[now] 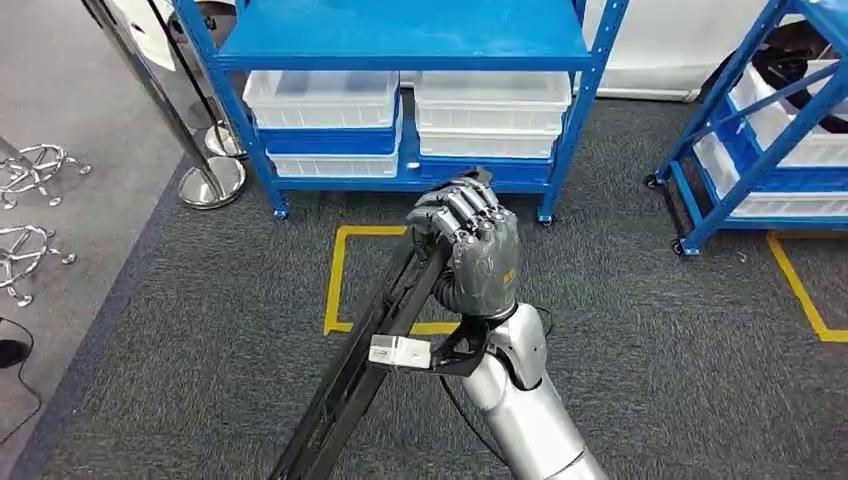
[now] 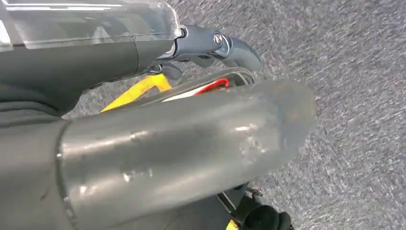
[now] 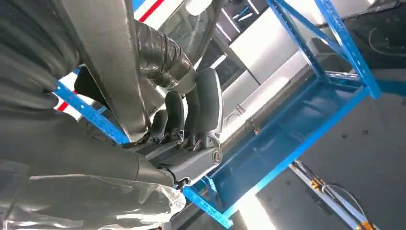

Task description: Take the parts from the cabinet and place them on the table.

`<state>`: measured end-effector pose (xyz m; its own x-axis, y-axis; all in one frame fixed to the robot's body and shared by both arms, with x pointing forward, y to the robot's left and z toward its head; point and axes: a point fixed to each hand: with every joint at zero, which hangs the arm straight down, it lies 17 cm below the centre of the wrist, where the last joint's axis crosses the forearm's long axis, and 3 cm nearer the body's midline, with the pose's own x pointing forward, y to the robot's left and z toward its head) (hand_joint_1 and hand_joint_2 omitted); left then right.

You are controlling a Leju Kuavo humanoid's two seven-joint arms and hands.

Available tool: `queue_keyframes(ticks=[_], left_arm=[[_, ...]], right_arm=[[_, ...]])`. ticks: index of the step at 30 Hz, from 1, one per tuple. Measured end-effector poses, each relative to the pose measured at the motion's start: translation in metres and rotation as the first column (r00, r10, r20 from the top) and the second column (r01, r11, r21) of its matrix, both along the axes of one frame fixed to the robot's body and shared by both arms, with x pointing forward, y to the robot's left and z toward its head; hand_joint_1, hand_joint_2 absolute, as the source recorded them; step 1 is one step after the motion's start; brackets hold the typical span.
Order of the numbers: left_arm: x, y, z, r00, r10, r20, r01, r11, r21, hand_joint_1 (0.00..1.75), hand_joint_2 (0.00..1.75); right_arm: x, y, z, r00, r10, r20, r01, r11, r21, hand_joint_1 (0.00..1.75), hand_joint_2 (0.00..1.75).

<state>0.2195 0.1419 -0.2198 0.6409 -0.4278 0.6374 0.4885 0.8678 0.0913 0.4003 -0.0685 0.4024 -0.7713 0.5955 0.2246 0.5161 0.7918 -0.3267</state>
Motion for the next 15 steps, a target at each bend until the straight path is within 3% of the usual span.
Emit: queue_keyframes(ticks=[15], left_arm=[[0.0063, -0.005, 0.0037, 1.0, 0.002, 0.009, -0.002, 1.0, -0.011, 0.0, 0.0]], right_arm=[[0.0105, 0.0056, -0.0042, 0.999, 0.009, -0.039, -0.009, 1.0, -0.004, 1.75, 1.75]])
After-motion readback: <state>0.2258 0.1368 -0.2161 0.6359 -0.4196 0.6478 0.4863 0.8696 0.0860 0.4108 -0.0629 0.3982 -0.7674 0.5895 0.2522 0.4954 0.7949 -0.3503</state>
